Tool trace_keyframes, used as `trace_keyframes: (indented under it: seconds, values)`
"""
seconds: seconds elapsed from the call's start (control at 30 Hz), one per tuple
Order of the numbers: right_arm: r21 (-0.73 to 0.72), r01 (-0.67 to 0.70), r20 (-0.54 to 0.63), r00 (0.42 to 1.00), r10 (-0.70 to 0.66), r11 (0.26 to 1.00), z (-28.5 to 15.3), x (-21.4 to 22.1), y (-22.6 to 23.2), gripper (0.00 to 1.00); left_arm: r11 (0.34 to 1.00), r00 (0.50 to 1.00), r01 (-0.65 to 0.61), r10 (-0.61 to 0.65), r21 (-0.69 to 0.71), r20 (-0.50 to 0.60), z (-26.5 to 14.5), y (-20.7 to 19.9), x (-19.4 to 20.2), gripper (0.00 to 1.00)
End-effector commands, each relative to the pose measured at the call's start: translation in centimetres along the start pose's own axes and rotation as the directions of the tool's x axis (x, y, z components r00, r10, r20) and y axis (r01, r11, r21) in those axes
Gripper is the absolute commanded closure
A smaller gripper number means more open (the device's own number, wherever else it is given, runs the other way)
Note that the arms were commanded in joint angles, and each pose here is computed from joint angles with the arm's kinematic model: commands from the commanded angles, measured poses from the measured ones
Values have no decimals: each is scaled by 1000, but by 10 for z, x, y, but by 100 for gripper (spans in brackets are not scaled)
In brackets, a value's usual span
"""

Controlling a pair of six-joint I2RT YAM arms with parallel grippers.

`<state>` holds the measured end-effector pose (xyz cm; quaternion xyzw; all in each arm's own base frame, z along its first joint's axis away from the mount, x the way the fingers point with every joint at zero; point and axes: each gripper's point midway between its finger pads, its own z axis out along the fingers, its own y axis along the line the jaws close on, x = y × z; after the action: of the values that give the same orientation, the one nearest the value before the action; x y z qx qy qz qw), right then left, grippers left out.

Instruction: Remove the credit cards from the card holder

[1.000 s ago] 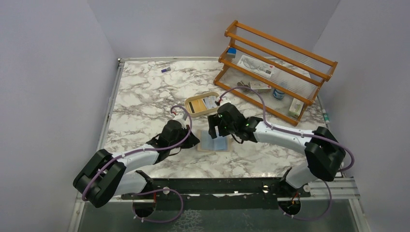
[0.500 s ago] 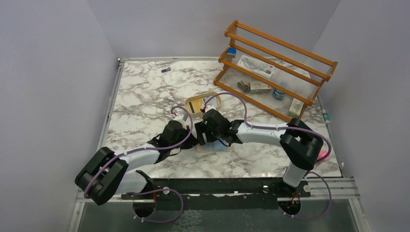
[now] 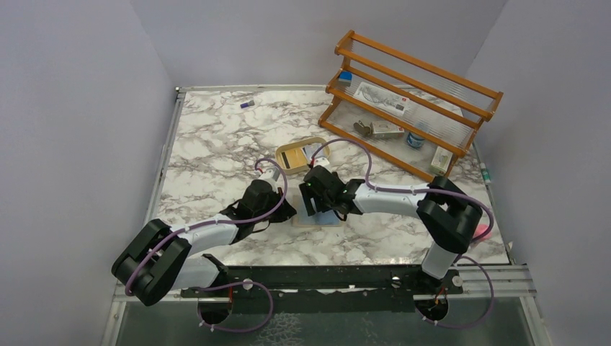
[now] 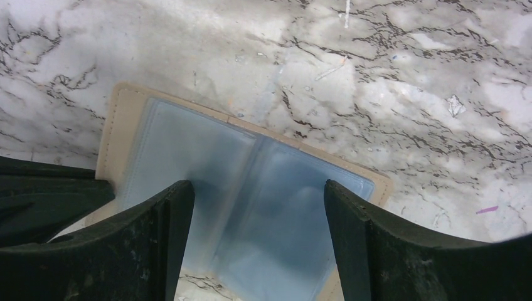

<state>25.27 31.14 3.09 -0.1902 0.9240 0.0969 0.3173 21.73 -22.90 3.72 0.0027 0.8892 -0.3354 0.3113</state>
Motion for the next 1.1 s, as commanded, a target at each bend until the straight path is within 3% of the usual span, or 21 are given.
trace_keyframes:
  seconds: [0.0,0.27,0.6,1.07]
  values:
    - [44,11,15,1000,-12,999,-10,0,-12,20,1000,1000,-11,11,-8,17,-1,0,-4,100]
    - [-160,-57,107,991,75,985,-29,-54,40,21,1000,1000,-3,3,4,15,0,-5,-4,100]
    - [75,-120,5,993,120,990,-1,-30,36,20,1000,1000,-2,2,1,27,-2,-4,-3,100]
    - [131,-140,-31,989,145,981,6,-4,24,19,1000,999,1,-1,-3,32,-3,-1,0,100]
